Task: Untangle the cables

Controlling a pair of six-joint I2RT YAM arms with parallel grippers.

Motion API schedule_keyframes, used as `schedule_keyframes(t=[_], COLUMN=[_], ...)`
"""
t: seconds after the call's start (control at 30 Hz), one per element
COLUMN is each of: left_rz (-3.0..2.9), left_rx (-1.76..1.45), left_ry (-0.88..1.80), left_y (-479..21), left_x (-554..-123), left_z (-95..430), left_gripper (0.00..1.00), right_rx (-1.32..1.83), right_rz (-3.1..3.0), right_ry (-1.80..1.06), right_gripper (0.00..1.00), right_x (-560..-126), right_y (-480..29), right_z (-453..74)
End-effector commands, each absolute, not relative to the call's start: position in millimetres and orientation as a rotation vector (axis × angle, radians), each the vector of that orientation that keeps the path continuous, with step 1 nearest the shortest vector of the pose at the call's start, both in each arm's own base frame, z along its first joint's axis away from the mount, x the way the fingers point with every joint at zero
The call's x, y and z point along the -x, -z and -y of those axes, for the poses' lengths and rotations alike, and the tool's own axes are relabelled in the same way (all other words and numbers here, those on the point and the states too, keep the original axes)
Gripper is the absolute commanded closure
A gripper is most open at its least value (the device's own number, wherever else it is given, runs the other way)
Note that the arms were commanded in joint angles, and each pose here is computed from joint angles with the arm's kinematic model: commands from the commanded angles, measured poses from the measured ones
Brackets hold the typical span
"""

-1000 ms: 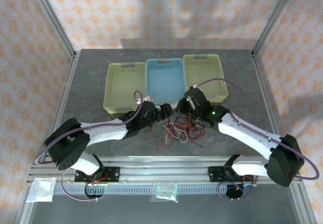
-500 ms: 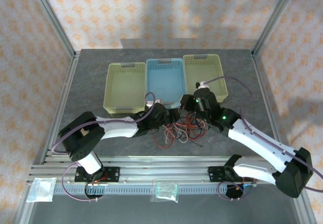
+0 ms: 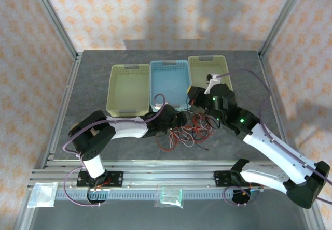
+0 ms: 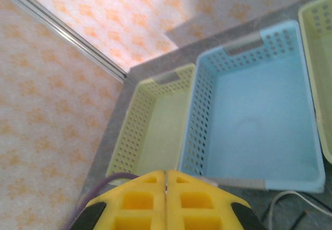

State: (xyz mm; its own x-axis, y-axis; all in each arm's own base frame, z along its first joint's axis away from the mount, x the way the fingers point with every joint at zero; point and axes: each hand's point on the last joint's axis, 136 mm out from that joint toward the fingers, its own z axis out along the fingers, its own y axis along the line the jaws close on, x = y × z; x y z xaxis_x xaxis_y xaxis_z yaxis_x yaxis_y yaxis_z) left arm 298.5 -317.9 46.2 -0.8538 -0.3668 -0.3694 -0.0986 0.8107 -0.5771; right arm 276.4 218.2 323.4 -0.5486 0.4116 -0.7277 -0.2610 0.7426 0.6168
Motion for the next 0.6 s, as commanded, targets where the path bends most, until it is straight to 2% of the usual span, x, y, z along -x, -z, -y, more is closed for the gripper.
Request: schedule_keyframes(t=[0.0, 0.57], left_rz=[-2.576, -2.619], left_rx=[0.323, 0.328], left_ry=[0.693, 0.647], left_y=[-30.3, -12.3], left_x=[-294.7, -290.0], left_z=[315.9, 313.0], left_gripper=[0.01, 0.0], right_rx=[-0.077, -0.031], right_rz=[-1.874, -1.689], right_ry=[-0.881, -0.878], right_gripper=[1.0, 1.0], right_x=[-271.2, -270.6], right_y=[-365.7, -462.7], right_z=[-210.4, -203.4])
